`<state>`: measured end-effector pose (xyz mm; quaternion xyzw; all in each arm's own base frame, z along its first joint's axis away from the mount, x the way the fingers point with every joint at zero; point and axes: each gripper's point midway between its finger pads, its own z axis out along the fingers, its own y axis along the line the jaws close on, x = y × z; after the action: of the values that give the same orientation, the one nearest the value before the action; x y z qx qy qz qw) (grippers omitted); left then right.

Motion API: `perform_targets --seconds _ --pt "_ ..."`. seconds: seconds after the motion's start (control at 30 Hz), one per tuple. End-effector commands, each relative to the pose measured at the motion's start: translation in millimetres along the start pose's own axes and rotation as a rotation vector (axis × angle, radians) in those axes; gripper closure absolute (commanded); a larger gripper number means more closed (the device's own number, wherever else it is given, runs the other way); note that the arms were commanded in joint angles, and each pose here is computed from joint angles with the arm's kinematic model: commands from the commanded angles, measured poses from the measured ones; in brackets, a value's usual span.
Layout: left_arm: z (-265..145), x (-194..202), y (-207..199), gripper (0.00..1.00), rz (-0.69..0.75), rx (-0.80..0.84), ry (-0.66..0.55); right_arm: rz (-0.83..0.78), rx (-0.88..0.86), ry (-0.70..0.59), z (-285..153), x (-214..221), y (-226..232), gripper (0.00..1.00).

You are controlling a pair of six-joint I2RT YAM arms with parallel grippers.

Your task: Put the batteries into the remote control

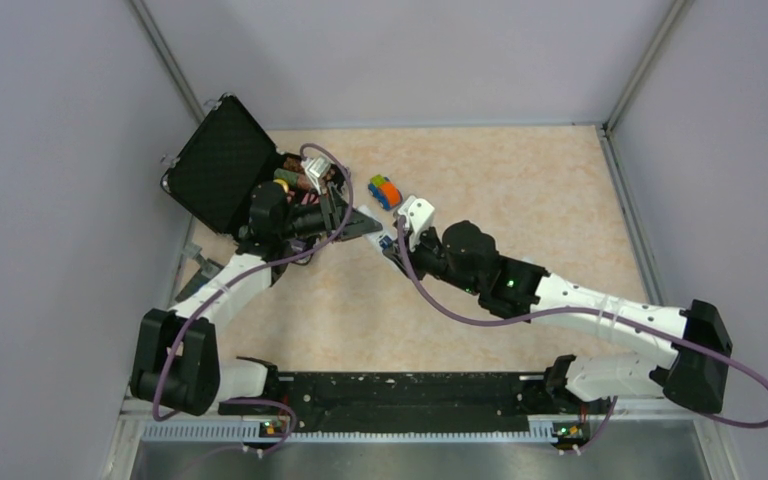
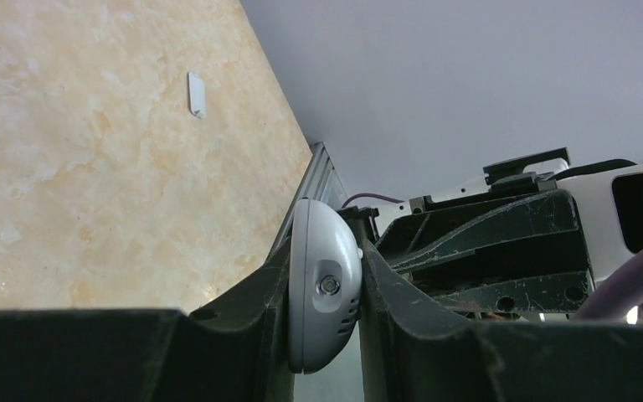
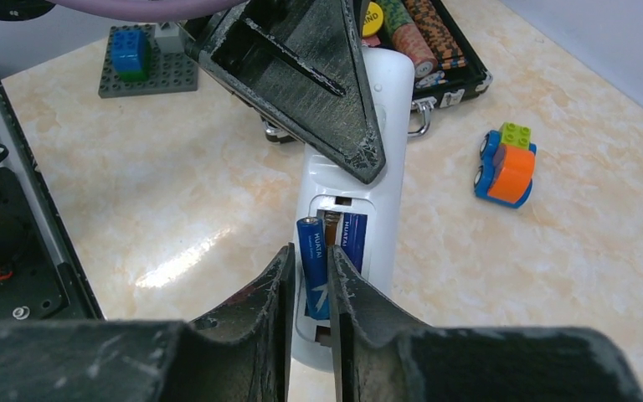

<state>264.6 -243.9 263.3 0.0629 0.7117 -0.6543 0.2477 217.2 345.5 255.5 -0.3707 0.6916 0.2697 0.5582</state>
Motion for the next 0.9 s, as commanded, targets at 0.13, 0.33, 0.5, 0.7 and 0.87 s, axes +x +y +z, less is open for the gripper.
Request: perform_targets --seconds 0.13,0.33,0.5,0.7,0.87 --pt "-3 -7 -31 1.0 0.12 0.049 -0.002 0.034 0.035 0.074 1 21 -2 0.86" --pt "-3 -6 -30 1.0 0.118 0.04 0.001 0.07 0.041 0.052 3 14 -1 0.96" --pt "-4 -5 -27 1.0 0.128 0.02 0.005 0.146 0.059 -0.072 1 -17 -3 0.99" --pt "-6 -2 -19 1.0 0.142 -0.027 0.008 0.221 0.088 -0.147 -6 -41 -10 0.98" --pt "-10 1 -14 1.0 0.191 -0.063 0.013 0.373 0.251 -0.098 -17 -25 -47 0.98"
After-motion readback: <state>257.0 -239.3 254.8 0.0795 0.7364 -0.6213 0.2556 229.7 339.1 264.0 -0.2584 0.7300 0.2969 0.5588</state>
